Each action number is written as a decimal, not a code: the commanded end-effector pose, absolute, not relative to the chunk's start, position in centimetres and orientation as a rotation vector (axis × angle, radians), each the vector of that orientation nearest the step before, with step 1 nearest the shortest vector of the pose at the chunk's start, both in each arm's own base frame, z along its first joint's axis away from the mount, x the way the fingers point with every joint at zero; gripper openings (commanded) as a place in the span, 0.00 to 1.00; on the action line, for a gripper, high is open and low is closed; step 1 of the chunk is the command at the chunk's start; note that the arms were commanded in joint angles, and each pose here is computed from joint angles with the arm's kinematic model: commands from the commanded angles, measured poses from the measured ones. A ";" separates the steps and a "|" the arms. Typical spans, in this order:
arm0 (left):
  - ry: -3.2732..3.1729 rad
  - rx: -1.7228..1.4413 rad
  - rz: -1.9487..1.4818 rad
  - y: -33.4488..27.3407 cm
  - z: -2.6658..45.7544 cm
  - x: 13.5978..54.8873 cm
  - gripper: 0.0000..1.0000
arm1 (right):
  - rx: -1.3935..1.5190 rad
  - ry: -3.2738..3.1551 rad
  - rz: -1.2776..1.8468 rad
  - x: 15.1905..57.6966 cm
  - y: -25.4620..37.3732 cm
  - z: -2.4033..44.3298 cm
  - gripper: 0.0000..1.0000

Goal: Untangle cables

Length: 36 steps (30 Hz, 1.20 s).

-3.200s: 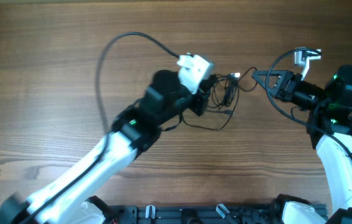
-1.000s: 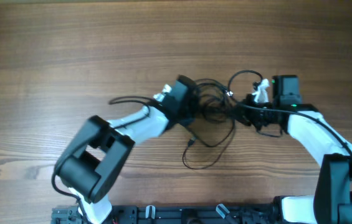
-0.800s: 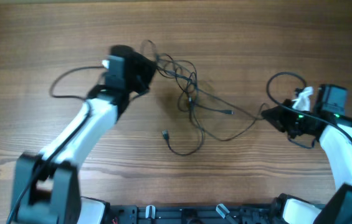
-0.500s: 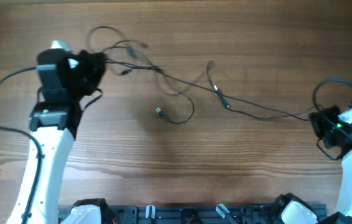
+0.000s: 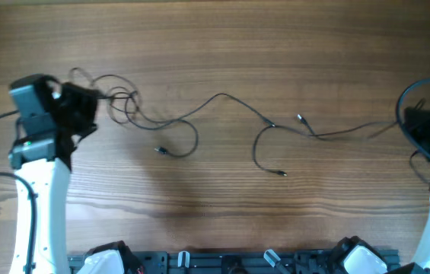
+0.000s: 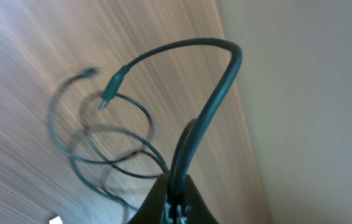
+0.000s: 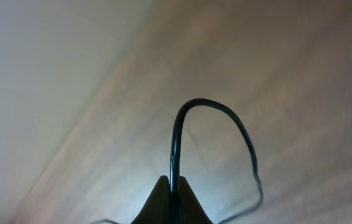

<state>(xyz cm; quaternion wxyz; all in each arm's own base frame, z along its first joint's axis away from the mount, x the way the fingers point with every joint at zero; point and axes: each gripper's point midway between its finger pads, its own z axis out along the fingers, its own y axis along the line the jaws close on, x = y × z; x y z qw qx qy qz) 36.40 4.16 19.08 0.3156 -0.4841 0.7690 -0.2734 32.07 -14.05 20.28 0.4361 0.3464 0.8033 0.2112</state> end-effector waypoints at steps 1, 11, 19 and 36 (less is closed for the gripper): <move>2.194 -0.950 -0.805 -4.1 19.6 36.9 0.04 | 0.727 1.859 0.369 33.6 -16.3 29.2 0.05; 2.514 -0.728 -0.627 -13.5 11.5 35.8 0.04 | 0.876 1.710 -0.422 35.3 -31.8 39.3 0.05; 2.529 -0.702 -0.650 -14.5 11.4 35.6 0.04 | 1.237 2.089 -0.734 33.1 -42.0 18.6 0.04; 2.532 -0.568 -0.673 -18.1 11.9 34.7 0.10 | 1.197 2.072 0.094 35.9 -28.0 25.4 1.00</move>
